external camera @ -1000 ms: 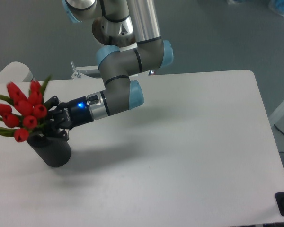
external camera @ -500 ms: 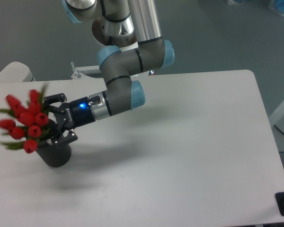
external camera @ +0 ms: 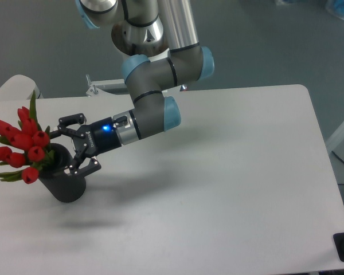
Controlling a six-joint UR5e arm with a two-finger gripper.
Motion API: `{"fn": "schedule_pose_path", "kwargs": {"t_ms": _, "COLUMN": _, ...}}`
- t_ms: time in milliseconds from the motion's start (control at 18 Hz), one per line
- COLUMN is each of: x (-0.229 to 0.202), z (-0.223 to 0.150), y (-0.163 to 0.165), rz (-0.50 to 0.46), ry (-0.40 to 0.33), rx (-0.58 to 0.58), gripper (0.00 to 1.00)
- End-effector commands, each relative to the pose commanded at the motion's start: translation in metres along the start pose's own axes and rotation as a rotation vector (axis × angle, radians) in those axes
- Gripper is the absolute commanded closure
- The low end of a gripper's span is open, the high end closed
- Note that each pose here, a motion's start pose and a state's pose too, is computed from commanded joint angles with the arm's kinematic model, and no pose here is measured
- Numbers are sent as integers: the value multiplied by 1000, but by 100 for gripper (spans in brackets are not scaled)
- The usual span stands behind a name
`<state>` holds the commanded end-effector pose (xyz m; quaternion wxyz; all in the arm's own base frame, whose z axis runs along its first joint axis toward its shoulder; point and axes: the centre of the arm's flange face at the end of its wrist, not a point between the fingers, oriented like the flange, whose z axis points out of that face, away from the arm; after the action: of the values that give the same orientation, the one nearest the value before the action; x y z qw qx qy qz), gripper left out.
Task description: Insert the flowers into the vase
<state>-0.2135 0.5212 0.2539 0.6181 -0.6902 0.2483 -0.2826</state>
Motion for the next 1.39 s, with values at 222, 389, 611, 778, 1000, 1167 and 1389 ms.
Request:
{"fn": "schedule_pose_path", "kwargs": {"t_ms": 222, "x": -3, "z": -12, "y": 1, "rz": -6, "ry": -23, "rx": 2, "gripper": 0}}
{"fn": "schedule_pose_path", "kwargs": {"t_ms": 389, "x": -5, "z": -21, "y": 3, "rz": -11, "ry": -41, "rx": 4, "gripper": 0}}
{"fn": "schedule_pose_path", "kwargs": {"t_ms": 611, "x": -10, "z": -35, "y": 1, "rz": -8, "ry": -67, "rx": 6, "gripper": 0}}
{"fn": "schedule_pose_path", "kwargs": {"t_ms": 778, "x": -17, "z": -51, "y": 0, "rz": -6, "ry": -98, "rx": 8, "gripper": 0}}
{"fn": "schedule_pose_path", "kwargs": {"t_ms": 1000, "x": -28, "z": -74, "y": -5, "rz": 8, "ry": -136, "rx": -13, "gripper": 0}}
{"fn": "schedule_pose_path", "kwargs": {"t_ms": 1167, "x": -37, "z": -87, "y": -11, "rz": 23, "ry": -154, "rx": -50, "gripper": 0}}
{"fn": "schedule_pose_path", "kwargs": {"t_ms": 1389, "x": -65, "z": -124, "y": -29, "rz": -25, "ry": -208, "rx": -199, "gripper": 0}}
